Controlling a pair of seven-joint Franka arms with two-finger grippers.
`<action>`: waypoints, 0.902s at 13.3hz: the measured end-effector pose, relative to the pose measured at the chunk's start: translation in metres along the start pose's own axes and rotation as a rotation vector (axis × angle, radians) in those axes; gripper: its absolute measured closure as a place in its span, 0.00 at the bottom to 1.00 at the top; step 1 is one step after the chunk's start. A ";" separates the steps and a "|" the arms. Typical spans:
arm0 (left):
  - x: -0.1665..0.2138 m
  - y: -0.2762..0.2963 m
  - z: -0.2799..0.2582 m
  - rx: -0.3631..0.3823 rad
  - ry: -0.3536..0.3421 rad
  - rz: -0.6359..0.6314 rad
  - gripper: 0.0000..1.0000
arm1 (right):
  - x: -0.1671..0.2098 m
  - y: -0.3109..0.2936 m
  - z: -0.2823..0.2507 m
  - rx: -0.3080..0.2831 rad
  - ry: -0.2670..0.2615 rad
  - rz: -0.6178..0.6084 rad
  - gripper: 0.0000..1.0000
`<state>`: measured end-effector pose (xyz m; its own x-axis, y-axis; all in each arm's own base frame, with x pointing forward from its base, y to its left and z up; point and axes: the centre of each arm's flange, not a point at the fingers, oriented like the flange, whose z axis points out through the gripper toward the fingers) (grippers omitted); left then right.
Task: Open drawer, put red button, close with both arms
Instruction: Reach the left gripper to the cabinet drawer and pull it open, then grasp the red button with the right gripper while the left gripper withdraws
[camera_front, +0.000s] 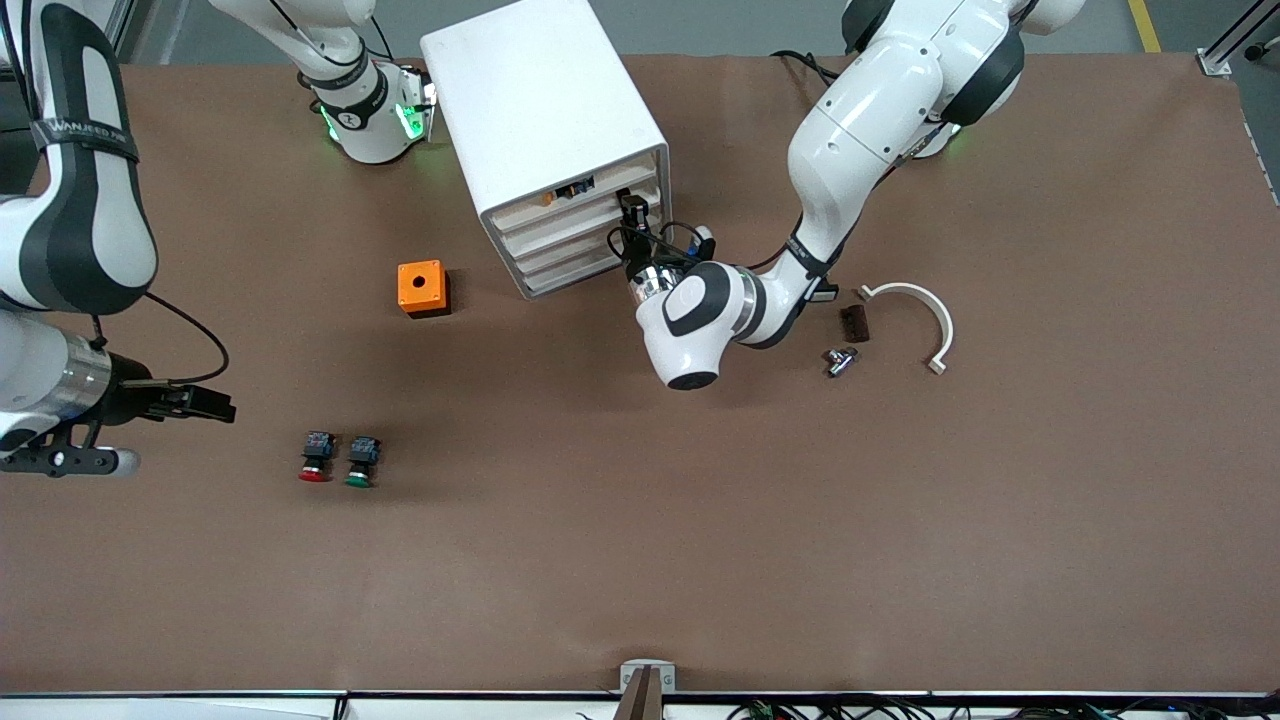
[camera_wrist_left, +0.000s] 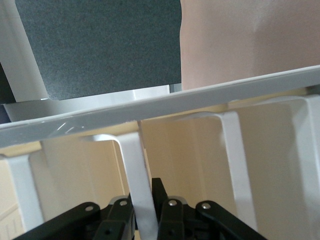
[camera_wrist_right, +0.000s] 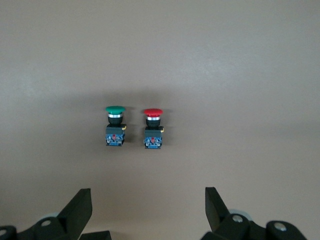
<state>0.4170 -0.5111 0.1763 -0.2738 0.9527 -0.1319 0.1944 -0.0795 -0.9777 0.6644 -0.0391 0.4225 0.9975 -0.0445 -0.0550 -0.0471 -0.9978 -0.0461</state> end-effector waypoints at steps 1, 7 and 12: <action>0.003 0.001 -0.009 -0.002 -0.017 -0.005 0.87 | 0.004 0.000 0.013 0.005 0.000 0.002 0.00; 0.030 0.007 -0.078 -0.026 -0.160 -0.040 0.85 | 0.022 0.006 0.099 0.017 -0.043 0.023 0.00; 0.049 0.006 -0.134 -0.058 -0.301 -0.034 0.82 | 0.028 0.011 0.172 0.026 -0.093 0.056 0.00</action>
<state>0.5307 -0.4258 0.1858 -0.5462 0.8241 -0.1500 0.2313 -0.0237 -0.9726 0.6825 -0.0434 0.2491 0.9841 -0.0946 -0.1501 -0.1055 -0.9922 -0.0665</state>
